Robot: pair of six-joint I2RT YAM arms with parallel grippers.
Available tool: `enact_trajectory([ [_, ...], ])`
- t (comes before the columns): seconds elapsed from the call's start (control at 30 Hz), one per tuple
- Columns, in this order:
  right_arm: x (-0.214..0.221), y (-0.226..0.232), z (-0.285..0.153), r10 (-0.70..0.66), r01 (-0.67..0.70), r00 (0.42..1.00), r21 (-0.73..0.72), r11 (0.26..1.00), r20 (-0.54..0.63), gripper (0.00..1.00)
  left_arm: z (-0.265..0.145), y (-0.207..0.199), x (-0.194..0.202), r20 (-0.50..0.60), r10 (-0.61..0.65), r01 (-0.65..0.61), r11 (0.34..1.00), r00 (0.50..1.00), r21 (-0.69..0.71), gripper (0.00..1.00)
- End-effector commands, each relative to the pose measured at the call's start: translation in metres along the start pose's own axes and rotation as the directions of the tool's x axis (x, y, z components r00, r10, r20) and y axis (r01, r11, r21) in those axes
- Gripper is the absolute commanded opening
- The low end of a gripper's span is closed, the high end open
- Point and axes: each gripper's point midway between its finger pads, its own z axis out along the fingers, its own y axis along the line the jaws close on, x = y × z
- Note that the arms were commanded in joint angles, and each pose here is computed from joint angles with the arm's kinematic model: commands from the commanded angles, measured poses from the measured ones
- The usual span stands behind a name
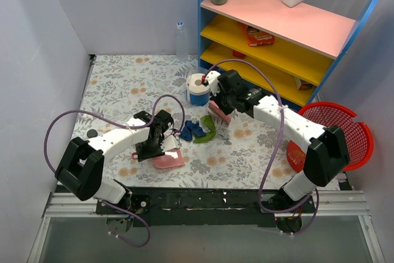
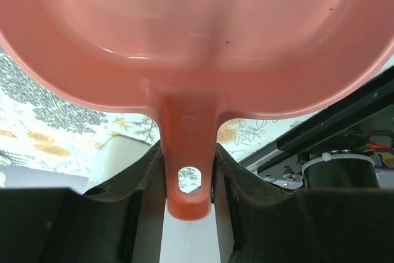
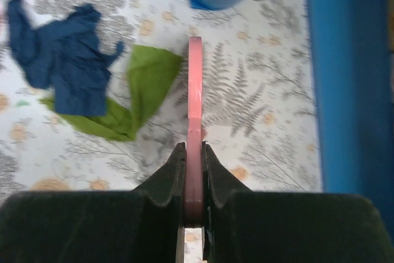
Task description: Sweep away the paper scraps from the table
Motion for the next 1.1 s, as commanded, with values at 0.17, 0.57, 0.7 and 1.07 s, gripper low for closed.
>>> enact_trajectory([
  [0.17, -0.072, 0.082, 0.007, 0.18, -0.133, 0.979, -0.369, 0.92, 0.097, 0.01, 0.01, 0.023, -0.045, 0.042, -0.039, 0.038, 0.999, 0.998, 0.021, 0.0],
  [0.57, -0.084, 0.089, -0.027, 0.356, -0.273, 0.934, -0.579, 0.768, 0.032, 0.01, 0.007, 0.051, -0.102, 0.19, -0.114, 0.115, 0.993, 0.975, 0.003, 0.0],
  [0.7, -0.085, 0.042, -0.034, 0.363, -0.266, 0.925, -0.485, 0.833, 0.117, 0.01, 0.003, 0.05, -0.099, 0.221, -0.133, 0.138, 0.99, 0.966, -0.01, 0.0],
  [1.07, -0.071, -0.009, -0.068, 0.268, -0.214, 0.94, -0.25, 0.944, 0.211, 0.01, -0.019, 0.059, -0.027, 0.037, 0.046, -0.038, 0.981, 0.998, -0.191, 0.0],
])
